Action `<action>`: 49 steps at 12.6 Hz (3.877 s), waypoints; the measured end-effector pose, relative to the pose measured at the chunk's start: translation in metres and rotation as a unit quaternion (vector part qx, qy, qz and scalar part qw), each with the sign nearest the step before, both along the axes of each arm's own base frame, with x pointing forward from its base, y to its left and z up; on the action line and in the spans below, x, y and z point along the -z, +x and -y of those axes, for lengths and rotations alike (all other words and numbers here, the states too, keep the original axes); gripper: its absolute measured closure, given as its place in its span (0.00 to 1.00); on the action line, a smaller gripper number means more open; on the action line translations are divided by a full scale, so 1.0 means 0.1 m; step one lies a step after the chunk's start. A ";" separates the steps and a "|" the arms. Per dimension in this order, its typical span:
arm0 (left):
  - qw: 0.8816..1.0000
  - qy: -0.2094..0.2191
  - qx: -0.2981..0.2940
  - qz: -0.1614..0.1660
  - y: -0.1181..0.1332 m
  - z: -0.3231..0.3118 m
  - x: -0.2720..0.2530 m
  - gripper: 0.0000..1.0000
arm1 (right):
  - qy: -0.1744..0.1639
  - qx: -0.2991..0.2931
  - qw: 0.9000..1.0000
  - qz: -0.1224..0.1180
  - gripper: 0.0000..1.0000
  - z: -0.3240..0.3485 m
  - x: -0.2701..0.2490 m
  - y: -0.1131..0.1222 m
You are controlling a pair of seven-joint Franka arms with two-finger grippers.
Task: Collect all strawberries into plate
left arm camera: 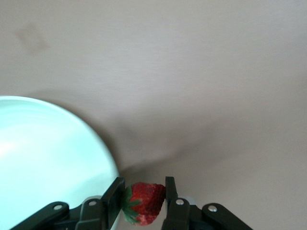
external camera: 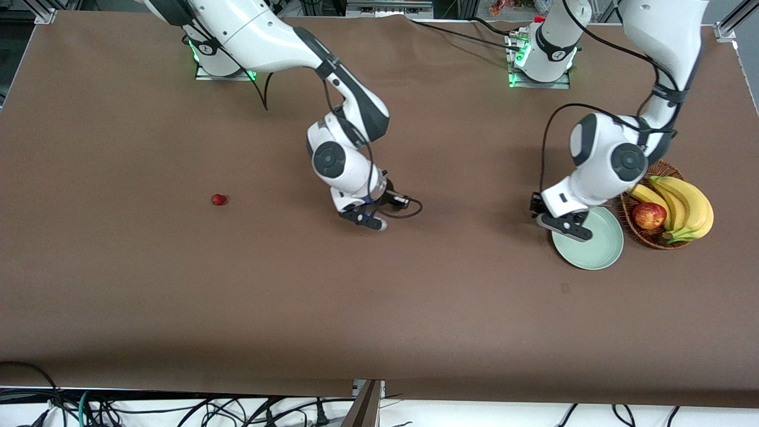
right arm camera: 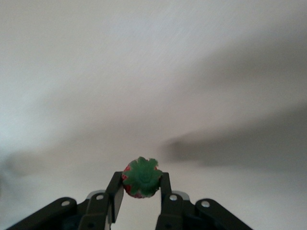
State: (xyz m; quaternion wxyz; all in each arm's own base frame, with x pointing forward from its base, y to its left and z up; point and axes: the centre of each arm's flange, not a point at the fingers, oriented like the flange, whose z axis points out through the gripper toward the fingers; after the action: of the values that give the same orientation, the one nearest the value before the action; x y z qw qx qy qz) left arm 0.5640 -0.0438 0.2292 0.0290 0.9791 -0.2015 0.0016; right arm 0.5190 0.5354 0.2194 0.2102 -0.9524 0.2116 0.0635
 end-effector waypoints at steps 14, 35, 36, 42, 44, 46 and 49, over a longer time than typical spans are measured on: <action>0.998 -0.045 0.017 -0.040 0.63 -0.13 -0.12 0.00 | -0.043 -0.005 0.999 -0.021 0.09 0.38 -0.84 0.62; 0.988 -0.071 -0.133 0.040 0.92 2.47 0.57 0.30 | -0.190 -0.383 0.903 -0.030 0.05 4.57 0.30 0.41; 0.987 -0.071 -0.136 0.039 0.92 2.47 0.57 0.40 | -0.190 -0.386 0.902 -0.030 0.05 4.58 0.33 0.37; 0.987 -0.068 -0.143 0.038 0.93 2.44 0.56 0.68 | -0.178 -0.380 0.907 -0.035 0.33 4.62 0.36 0.24; 0.987 -0.063 -0.142 0.039 0.98 2.33 0.54 0.68 | -0.176 -0.379 0.908 -0.035 0.41 4.62 0.37 0.23; 0.993 -0.048 -0.101 0.033 1.16 1.88 0.37 0.68 | -0.175 -0.381 0.907 -0.033 0.45 4.62 0.37 0.23; 0.999 -0.031 -0.038 0.003 1.36 0.90 -0.11 0.68 | -0.175 -0.380 0.908 -0.031 0.59 4.61 0.36 0.24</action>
State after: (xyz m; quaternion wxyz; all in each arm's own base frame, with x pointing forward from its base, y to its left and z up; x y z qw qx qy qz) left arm 0.6996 -0.1339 0.2399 0.0584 0.9847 -0.1638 0.0119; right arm 0.5427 0.0739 0.1831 -0.0062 -0.9797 -0.1523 0.1302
